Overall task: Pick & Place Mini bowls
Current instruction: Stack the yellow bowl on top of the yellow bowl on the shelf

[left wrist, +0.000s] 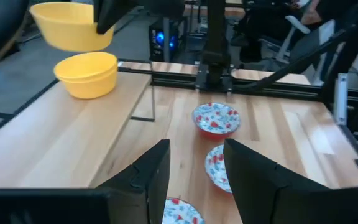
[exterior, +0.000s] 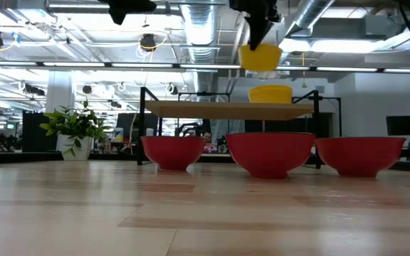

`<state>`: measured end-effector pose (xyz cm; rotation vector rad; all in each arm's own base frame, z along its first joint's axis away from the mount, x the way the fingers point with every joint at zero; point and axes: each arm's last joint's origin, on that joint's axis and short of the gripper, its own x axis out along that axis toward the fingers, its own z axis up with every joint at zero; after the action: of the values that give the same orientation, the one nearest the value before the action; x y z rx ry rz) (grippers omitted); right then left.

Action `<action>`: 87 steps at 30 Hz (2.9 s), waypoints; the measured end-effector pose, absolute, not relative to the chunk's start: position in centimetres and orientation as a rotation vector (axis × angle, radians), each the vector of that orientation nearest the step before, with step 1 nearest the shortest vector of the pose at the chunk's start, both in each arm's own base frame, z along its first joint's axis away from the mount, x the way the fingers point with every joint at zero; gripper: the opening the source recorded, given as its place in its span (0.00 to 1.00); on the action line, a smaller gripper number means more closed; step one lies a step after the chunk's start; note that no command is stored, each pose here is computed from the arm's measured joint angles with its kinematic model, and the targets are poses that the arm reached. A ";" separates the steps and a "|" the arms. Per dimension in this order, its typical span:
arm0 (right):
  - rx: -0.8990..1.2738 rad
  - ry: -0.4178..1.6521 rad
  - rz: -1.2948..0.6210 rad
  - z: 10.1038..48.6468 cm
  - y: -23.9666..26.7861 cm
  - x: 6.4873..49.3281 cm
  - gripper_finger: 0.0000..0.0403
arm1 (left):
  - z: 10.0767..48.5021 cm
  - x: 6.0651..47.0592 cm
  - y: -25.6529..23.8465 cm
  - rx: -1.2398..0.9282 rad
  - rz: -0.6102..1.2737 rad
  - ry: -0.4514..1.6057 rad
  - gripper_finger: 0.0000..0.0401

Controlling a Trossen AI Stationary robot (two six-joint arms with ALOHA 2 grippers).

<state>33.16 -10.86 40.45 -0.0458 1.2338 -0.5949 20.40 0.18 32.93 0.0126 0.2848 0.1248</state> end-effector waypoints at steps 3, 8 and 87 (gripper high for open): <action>0.019 1.229 -0.602 40.7 -12.7 32.2 0.00 | 32.9 20.5 0.7 0.013 0.155 0.288 0.37; 0.055 1.247 -0.614 40.5 -15.2 31.3 0.00 | 32.5 20.8 2.0 0.005 0.213 0.311 0.37; 0.100 1.354 -0.585 36.8 -15.3 32.2 0.14 | 32.4 21.5 2.8 -0.033 0.239 0.281 0.37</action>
<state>32.23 -15.30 36.81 0.1004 1.3543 -0.5853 21.49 2.80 32.43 -0.0325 0.2808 0.2390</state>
